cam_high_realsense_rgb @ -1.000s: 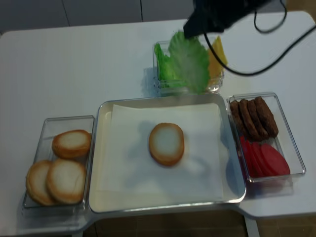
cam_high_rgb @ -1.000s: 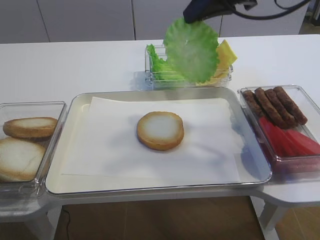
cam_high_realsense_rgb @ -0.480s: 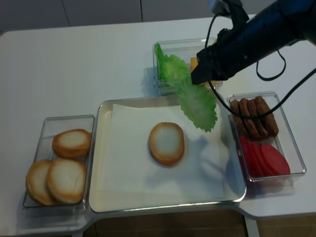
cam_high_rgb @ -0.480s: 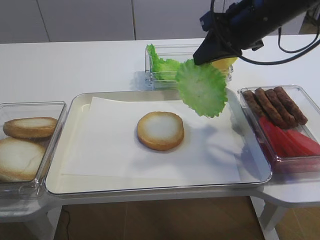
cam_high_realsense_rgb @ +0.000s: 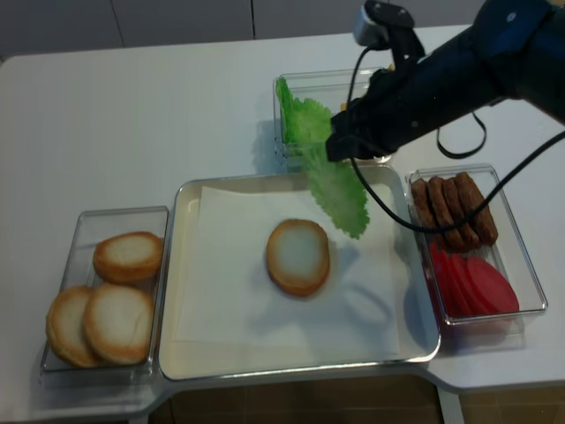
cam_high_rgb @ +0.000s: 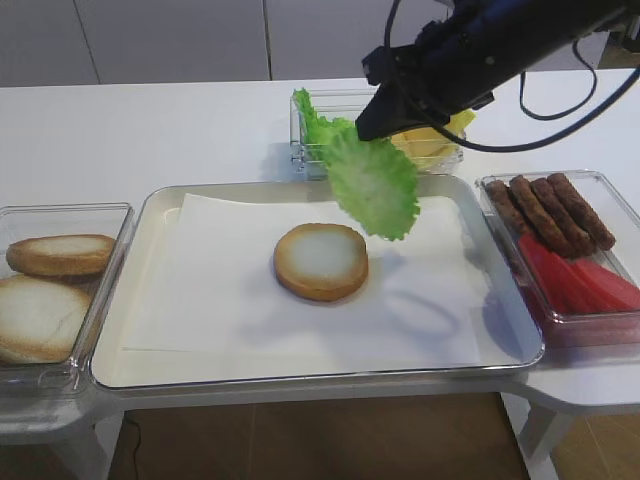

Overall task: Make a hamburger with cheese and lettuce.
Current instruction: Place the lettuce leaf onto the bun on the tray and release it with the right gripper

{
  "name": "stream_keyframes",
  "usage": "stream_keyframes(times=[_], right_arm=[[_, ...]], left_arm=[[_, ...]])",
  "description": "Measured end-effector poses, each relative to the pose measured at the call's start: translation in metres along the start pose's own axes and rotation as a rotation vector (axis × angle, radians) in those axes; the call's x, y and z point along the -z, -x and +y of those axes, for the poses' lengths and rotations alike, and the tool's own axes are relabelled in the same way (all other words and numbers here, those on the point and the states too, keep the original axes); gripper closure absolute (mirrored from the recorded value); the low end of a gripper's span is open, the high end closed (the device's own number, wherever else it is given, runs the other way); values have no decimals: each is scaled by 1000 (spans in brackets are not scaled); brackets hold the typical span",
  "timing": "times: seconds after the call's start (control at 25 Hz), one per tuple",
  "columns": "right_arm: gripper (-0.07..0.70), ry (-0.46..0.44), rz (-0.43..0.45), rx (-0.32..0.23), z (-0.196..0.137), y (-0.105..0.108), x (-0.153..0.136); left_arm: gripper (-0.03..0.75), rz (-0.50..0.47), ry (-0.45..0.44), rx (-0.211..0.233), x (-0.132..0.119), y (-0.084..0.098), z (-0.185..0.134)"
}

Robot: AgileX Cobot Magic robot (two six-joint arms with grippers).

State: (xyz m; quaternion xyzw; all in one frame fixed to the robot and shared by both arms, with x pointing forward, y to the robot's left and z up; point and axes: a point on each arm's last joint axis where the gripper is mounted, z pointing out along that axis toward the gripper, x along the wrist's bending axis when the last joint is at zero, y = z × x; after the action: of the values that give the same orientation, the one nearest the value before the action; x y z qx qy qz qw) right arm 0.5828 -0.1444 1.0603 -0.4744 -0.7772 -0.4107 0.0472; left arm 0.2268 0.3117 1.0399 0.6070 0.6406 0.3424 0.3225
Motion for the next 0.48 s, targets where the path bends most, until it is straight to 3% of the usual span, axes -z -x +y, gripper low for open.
stream_keyframes(times=[0.48], right_arm=[[596, 15, -21, 27, 1, -4, -10]], left_arm=[[342, 0, 0, 0, 0, 0, 0]])
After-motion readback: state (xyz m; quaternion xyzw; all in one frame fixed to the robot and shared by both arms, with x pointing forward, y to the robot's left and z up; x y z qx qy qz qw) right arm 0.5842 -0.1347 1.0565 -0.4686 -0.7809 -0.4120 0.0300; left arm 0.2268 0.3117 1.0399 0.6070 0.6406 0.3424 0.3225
